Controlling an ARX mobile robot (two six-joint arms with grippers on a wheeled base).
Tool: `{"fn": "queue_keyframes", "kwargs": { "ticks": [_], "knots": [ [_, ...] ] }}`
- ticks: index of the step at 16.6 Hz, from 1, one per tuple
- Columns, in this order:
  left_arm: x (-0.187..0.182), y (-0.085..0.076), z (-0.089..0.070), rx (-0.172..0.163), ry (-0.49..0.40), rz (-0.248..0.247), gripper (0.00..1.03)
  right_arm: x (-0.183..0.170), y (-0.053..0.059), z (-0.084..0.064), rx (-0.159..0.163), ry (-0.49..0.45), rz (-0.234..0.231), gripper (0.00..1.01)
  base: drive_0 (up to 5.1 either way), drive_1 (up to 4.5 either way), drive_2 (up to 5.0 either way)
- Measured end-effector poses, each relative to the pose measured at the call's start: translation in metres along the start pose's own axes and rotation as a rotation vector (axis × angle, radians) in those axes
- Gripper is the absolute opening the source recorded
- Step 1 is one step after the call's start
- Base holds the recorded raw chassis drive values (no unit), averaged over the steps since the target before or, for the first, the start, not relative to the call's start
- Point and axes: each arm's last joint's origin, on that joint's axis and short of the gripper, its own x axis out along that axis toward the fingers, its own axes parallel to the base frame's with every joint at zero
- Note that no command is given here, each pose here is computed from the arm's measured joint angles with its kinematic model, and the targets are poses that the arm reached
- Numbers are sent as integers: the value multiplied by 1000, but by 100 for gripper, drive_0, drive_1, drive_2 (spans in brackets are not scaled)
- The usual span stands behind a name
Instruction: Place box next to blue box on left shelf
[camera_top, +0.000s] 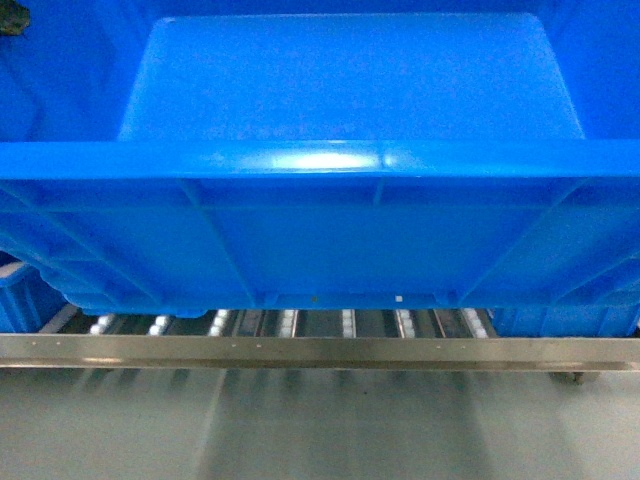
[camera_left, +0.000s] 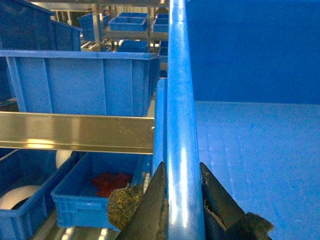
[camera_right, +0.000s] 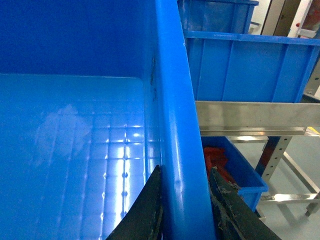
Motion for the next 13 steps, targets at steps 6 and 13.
{"fn": "queue_keyframes", "kwargs": {
  "ticks": [6, 13],
  "knots": [
    [0, -1, 0, -1, 0, -6, 10, 0, 0, 0, 0, 0, -4, 19, 0, 0, 0],
    [0, -1, 0, -1, 0, -6, 10, 0, 0, 0, 0, 0, -5, 19, 0, 0, 0]
  ]
}}
